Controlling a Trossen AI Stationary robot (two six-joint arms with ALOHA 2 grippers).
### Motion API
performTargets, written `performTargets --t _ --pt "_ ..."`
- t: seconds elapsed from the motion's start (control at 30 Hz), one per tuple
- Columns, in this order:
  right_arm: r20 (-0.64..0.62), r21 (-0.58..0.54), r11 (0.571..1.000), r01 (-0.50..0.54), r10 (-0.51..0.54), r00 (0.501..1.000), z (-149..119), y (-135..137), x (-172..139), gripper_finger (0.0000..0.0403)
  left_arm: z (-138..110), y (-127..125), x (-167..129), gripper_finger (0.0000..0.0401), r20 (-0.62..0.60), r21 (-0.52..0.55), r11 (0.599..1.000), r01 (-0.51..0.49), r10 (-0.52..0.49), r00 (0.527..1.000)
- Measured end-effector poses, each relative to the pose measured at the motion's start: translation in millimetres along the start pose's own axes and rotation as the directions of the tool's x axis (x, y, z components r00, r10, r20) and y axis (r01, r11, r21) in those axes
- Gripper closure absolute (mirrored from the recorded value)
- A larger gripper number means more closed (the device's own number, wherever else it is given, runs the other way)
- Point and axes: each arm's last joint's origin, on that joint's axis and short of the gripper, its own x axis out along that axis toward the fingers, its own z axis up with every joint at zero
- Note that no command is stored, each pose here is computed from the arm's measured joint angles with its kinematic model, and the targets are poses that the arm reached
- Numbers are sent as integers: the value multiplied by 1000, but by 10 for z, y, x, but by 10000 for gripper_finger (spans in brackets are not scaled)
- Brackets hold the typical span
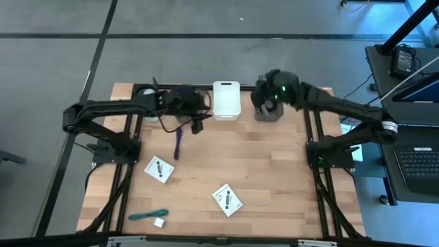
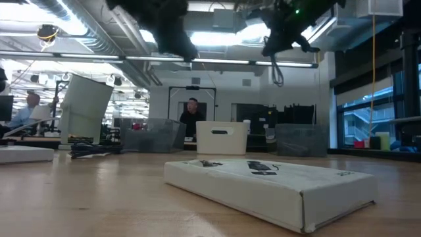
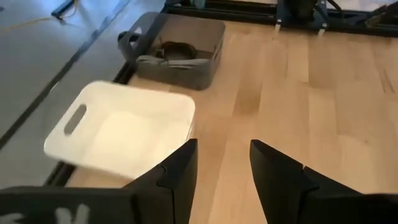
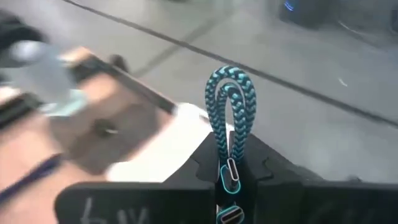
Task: Pick and place items into bin
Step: Put the top blue charger cable into the right black bin
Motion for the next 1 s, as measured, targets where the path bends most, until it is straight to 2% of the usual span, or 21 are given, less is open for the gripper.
performTargets --t 0.2,0.3,0.4,0.53,0.7,0.83,1.0 --pt "-260 61 993 104 -85 962 7 -404 430 384 -254 12 -214 262 17 -63 998 -2 3 1000" --pt "-392 86 985 152 -107 914 -130 -574 653 384 -331 3 -318 262 31 -64 998 26 -24 999" --pt "-478 102 982 157 -90 874 -250 -670 849 385 -348 -1 -424 262 66 -70 997 37 -32 997" --pt "-556 107 981 159 -74 828 -408 -709 1069 385 -335 1 -527 262 101 -65 997 34 -27 995" --pt "-625 87 981 170 -79 776 -580 -712 1254 385 -321 33 -568 262 119 -159 985 -60 80 990" --pt "-668 80 978 192 -90 739 -685 -752 1350 384 -322 41 -569 262 118 -169 982 -84 105 987" --pt "-711 70 973 218 -105 696 -766 -814 1395 351 -329 41 -568 262 111 -169 982 -86 106 988"
